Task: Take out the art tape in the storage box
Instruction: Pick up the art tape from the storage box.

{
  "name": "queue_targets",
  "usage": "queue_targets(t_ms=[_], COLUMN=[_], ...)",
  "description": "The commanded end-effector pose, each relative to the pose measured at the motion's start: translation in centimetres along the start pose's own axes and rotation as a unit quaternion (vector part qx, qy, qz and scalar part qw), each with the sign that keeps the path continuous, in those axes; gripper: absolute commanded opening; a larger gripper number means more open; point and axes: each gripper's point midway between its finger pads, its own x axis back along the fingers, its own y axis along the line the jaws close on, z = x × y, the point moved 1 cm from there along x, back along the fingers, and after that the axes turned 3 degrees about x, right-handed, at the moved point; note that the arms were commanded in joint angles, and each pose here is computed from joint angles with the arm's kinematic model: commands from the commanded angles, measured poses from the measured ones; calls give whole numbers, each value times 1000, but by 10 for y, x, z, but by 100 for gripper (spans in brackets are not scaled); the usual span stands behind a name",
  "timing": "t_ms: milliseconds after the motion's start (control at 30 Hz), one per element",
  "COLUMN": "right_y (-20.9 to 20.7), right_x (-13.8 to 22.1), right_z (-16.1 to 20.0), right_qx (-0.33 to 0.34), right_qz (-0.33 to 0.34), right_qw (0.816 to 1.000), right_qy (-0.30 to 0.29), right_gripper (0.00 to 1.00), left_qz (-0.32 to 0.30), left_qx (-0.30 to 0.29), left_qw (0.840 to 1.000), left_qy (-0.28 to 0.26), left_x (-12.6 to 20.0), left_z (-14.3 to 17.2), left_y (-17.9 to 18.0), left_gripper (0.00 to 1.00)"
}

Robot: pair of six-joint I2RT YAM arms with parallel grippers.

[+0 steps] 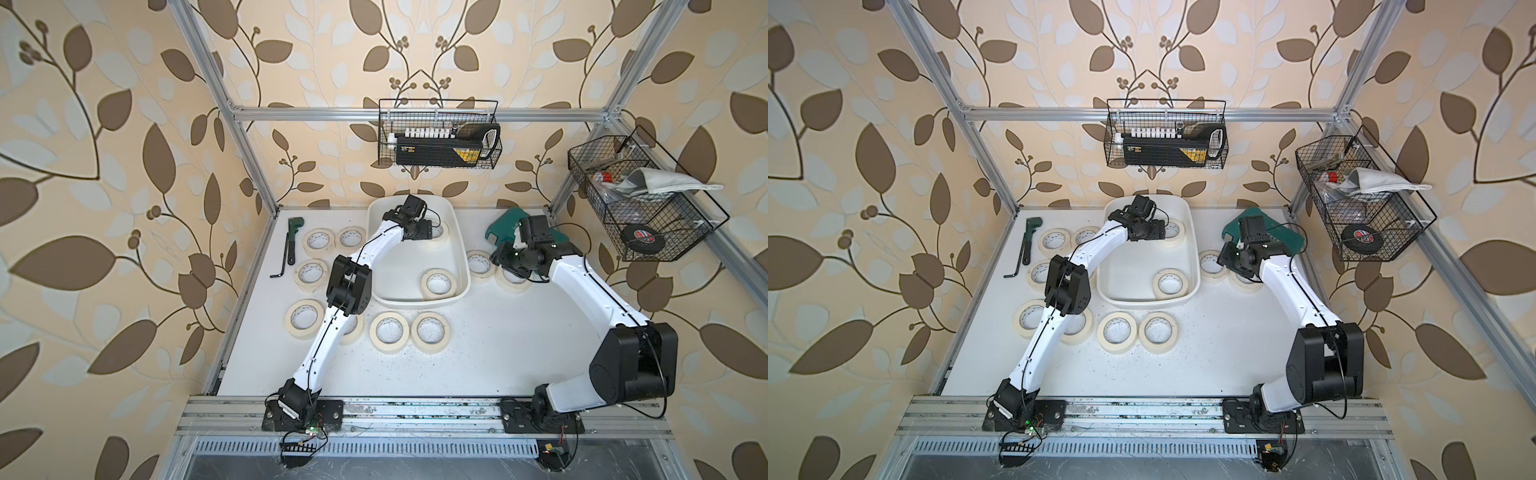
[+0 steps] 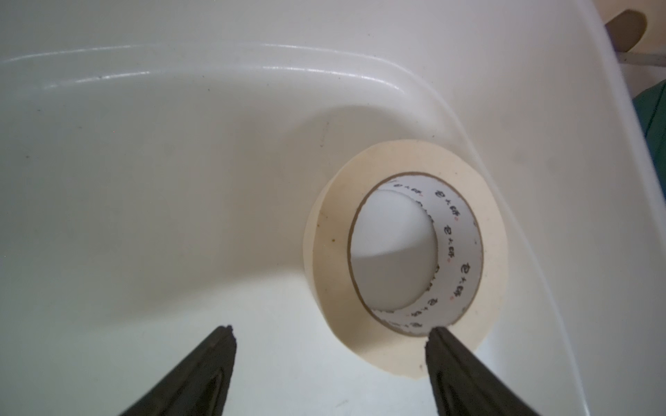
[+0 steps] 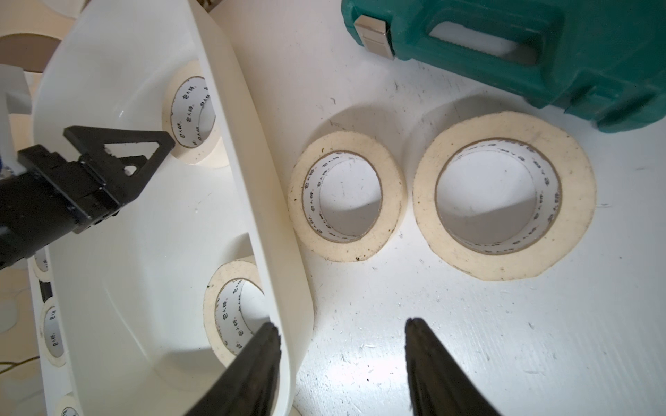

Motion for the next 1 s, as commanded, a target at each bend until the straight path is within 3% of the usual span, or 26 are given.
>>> queue_targets(t_ms=[0, 433, 967], right_y=[1, 4, 6], right_x=[9, 14, 18], right_z=[0, -2, -3], right_qx=[-6, -8, -5], right_qz=[-1, -4, -7], right_qw=[1000, 1000, 1000], right_qy=[-3, -5, -2], right_gripper=[57, 56, 55], left_qz=[11, 6, 7], left_qx=[-10, -28, 12], left_qw=[998, 995, 998], left_qy=[-63, -92, -55], left_x=[4, -16, -29], left_z=[-33, -39, -29], left_y=[-8, -3, 23], left_gripper=[83, 73, 56])
